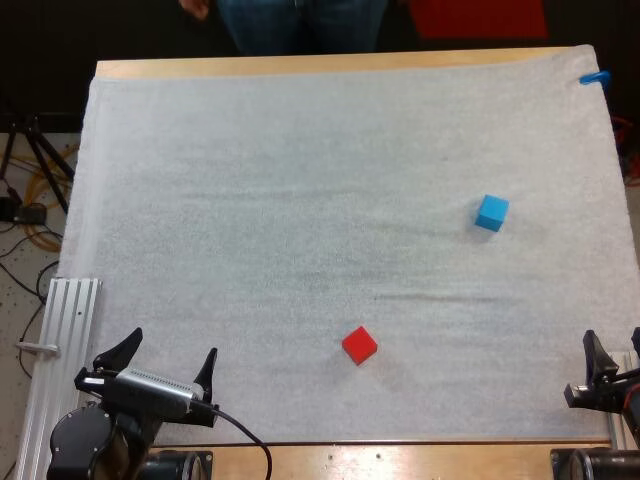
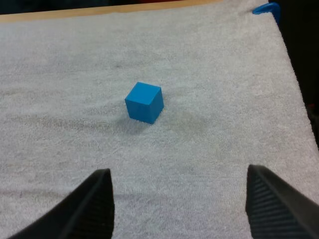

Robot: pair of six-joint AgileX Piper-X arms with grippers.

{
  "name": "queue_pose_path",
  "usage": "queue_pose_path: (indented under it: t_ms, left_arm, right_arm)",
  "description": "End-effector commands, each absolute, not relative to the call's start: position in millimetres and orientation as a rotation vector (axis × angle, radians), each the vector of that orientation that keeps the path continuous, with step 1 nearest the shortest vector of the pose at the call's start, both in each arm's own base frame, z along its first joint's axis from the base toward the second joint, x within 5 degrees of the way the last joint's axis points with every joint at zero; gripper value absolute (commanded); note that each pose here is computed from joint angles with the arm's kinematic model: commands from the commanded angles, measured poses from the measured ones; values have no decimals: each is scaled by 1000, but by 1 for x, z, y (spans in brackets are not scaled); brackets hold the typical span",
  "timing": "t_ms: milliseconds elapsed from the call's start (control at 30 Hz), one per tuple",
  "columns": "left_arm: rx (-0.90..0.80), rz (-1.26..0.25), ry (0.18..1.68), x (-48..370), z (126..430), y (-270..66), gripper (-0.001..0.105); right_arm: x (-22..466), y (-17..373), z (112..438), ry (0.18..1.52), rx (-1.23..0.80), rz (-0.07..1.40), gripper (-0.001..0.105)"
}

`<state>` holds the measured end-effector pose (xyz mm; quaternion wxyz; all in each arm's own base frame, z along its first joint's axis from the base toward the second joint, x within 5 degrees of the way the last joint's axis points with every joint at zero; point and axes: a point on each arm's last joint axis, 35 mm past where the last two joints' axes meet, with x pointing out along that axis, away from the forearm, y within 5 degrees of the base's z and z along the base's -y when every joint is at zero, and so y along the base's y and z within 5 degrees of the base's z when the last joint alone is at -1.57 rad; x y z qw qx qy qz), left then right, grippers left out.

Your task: Stack red cube on blue cube

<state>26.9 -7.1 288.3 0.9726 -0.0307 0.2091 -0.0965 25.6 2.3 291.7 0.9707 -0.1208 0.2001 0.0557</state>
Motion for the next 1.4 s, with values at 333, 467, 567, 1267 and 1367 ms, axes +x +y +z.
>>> queue_pose_path:
  t_ms: [333,467,567,1267,1367]
  left_arm:
    - [-71,-194,415,30,291,-7,87]
    - [-68,-214,416,29,291,-8,87]
    - [-61,-245,406,26,296,-9,87]
    - [4,-656,380,32,393,-24,87]
    - [28,-715,442,33,396,-27,87]
  right_arm:
    - [29,1,292,410,-245,69,56]
    - [29,0,293,407,-252,36,56]
    - [27,0,297,397,-253,34,56]
    - [58,3,375,491,-222,156,56]
    - [64,4,381,533,-232,187,56]
